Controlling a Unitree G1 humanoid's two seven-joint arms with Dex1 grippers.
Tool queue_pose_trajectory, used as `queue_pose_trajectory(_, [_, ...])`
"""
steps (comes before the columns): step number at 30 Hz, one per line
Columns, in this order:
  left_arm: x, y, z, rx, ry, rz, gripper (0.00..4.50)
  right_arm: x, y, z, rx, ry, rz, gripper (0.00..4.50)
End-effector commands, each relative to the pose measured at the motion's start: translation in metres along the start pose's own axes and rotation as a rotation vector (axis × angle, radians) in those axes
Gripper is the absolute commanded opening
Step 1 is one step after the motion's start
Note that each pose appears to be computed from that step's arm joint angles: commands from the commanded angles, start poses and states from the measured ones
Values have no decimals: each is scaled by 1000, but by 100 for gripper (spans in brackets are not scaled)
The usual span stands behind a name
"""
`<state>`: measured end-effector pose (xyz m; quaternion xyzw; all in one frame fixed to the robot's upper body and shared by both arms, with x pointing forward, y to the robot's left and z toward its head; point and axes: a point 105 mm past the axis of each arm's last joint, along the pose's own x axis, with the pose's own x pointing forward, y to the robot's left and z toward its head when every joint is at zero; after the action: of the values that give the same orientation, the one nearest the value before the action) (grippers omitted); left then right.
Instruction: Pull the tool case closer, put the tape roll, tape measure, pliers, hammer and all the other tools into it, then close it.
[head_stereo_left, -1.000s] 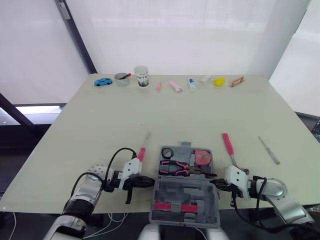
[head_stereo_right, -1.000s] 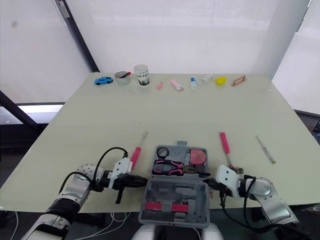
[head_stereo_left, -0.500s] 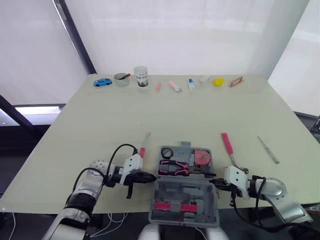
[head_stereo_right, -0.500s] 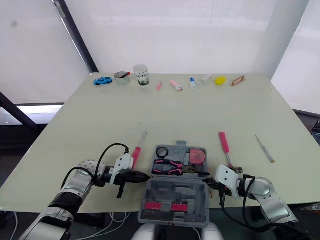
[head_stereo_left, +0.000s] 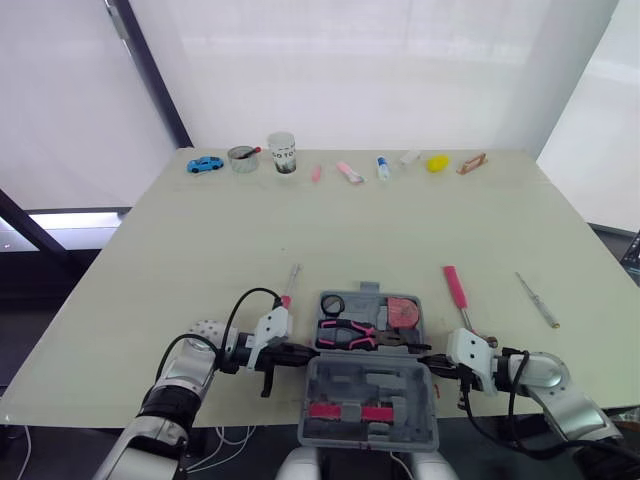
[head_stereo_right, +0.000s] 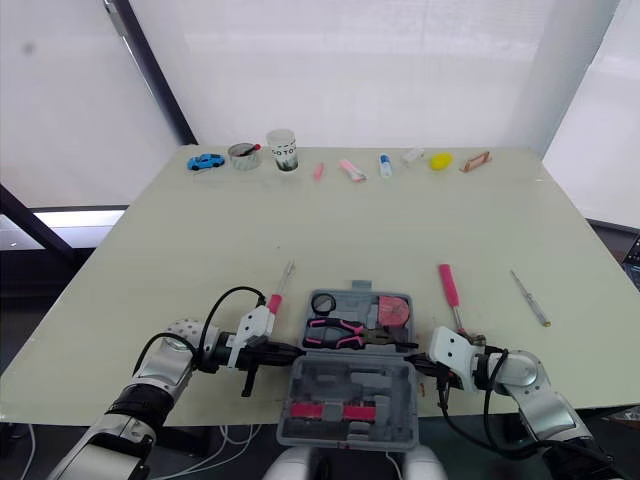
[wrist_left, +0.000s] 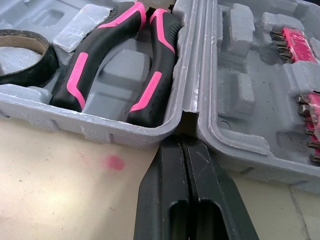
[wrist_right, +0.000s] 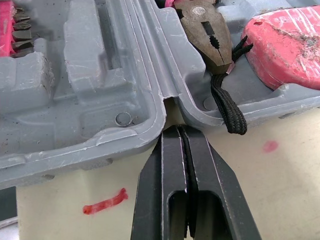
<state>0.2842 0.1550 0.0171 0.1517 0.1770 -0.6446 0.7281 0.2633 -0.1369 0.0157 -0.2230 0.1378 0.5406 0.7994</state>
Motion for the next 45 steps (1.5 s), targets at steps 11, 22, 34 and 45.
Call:
queue_pose_trajectory(11, [17, 11, 18, 3, -36, 30, 0, -1, -32, 17, -59, -49, -59, 2])
queue_pose_trajectory(22, [26, 25, 27, 7, -38, 60, 0, 0, -45, 19, -66, -49, -86, 2])
queue_pose_trajectory(34, [19, 36, 22, 5, -18, 148, 0, 11, -50, 24, -63, -72, -103, 2])
queue_pose_trajectory(45, [18, 48, 24, 8, -27, 218, 0, 13, -51, 24, -56, -68, -116, 2])
